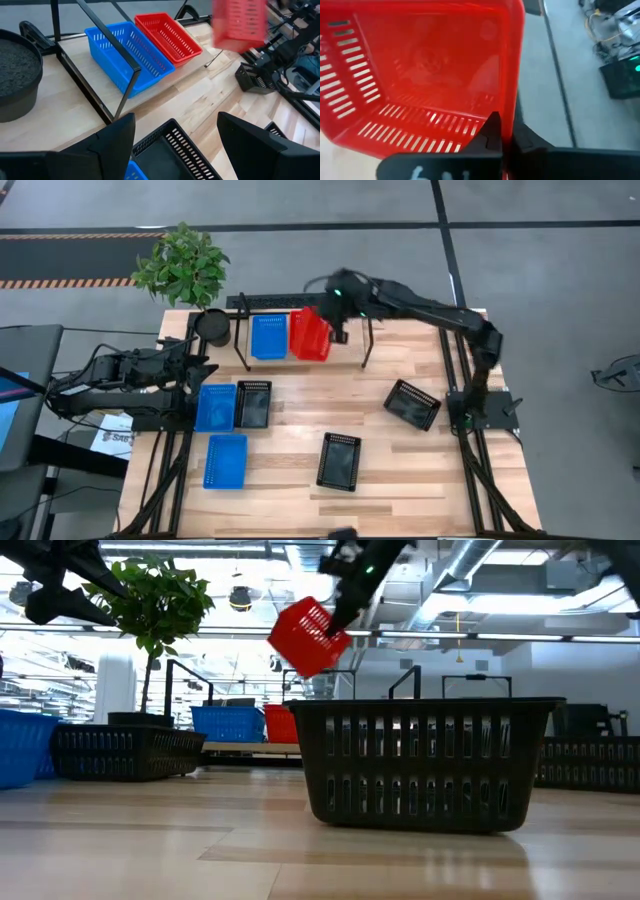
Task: Stack baskets on shelf by color
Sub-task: Stack the red bin on the red bin on the shelf
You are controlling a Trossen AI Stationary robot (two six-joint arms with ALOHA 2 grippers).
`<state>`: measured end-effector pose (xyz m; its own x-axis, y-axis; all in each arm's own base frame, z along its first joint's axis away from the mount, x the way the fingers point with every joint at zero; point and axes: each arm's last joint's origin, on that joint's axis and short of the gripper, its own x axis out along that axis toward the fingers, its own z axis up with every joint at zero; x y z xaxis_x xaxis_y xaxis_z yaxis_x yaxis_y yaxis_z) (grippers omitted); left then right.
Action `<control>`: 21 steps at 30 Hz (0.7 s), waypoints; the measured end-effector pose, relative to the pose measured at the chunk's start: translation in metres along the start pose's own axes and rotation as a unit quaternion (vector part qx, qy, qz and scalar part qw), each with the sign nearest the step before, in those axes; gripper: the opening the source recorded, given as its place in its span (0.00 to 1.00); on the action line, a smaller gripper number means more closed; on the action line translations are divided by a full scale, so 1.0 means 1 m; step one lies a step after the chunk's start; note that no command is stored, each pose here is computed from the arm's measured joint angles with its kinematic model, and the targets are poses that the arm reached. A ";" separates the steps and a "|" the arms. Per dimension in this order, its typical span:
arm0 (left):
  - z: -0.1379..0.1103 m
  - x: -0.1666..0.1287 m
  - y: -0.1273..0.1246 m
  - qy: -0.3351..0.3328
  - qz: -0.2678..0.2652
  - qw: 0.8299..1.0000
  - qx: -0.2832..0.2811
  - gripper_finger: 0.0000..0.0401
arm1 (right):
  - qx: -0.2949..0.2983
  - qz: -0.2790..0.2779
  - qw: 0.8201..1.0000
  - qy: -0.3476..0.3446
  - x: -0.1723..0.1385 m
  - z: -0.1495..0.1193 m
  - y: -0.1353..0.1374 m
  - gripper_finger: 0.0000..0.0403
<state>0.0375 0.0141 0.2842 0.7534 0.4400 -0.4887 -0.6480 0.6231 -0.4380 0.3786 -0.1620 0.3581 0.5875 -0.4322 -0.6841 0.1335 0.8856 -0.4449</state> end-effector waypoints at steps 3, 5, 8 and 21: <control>0.000 0.000 0.000 0.000 0.000 1.000 0.000 0.67 | -0.017 0.002 1.000 -0.002 0.022 0.006 -0.018 0.04; 0.000 0.000 0.000 0.001 0.000 1.000 0.000 0.67 | -0.018 0.002 1.000 0.004 0.035 0.007 -0.029 0.05; 0.000 0.000 0.000 0.001 0.000 1.000 0.000 0.67 | -0.026 0.006 0.999 0.024 0.056 0.005 -0.039 0.07; 0.000 0.000 0.000 0.001 0.001 1.000 0.012 0.67 | -0.064 0.053 0.993 0.084 0.085 -0.011 -0.048 0.08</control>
<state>0.0374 0.0141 0.2840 0.7523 0.4399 -0.4905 -0.6463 0.6374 -0.4196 0.4128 -0.2428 0.3149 0.4503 -0.3692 -0.8130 -0.0306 0.9036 -0.4273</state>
